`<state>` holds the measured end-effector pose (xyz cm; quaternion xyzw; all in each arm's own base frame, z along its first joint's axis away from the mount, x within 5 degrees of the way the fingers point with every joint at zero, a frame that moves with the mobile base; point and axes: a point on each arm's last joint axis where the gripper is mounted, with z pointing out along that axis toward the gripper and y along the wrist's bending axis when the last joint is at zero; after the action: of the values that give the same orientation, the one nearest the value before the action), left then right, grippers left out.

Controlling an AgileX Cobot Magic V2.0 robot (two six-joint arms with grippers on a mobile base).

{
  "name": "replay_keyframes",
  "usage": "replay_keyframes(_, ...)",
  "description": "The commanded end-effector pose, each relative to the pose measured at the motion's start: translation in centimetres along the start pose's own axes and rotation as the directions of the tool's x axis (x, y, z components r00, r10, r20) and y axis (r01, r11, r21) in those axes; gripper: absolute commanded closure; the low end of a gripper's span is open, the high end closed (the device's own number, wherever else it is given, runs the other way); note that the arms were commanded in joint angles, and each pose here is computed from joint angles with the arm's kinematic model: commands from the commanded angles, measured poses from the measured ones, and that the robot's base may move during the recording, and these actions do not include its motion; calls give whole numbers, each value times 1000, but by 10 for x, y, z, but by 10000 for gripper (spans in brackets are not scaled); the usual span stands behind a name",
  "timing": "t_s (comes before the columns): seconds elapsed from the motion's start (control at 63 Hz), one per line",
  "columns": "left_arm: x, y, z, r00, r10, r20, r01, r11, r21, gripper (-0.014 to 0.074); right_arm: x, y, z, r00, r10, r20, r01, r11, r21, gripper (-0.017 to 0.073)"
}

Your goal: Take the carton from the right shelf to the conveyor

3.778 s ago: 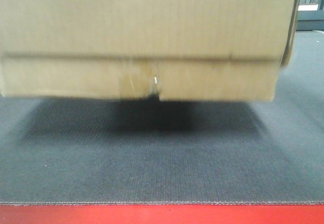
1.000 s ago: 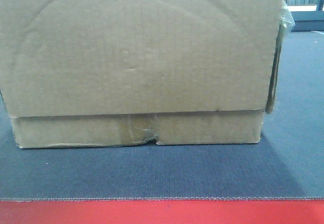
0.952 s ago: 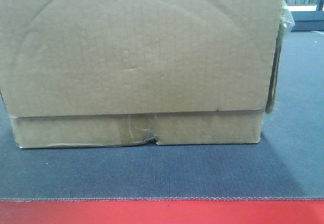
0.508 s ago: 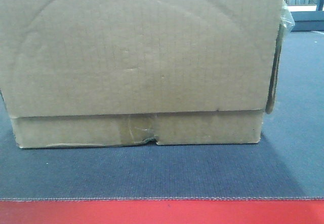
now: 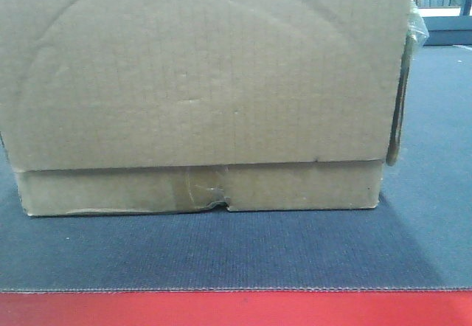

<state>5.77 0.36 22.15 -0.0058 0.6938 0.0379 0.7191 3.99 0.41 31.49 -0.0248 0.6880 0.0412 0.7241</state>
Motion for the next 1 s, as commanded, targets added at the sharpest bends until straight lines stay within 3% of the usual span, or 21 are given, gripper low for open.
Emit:
replay_keyframes(0.0,4,0,-2,996,4,92,-3,1000,-4,579,-1,0,0,1000,-20,23,20,1000,7,634)
replay_keyframes(0.032,11,0,-2,1000,3,20,-3,1000,-4,579,-1,0,0,1000,-20,23,20,1000,7,634)
replay_keyframes(0.984,11,0,-2,1000,3,20,-3,1000,-4,579,-1,-1,0,1000,-23,20,22,1000,8,634)
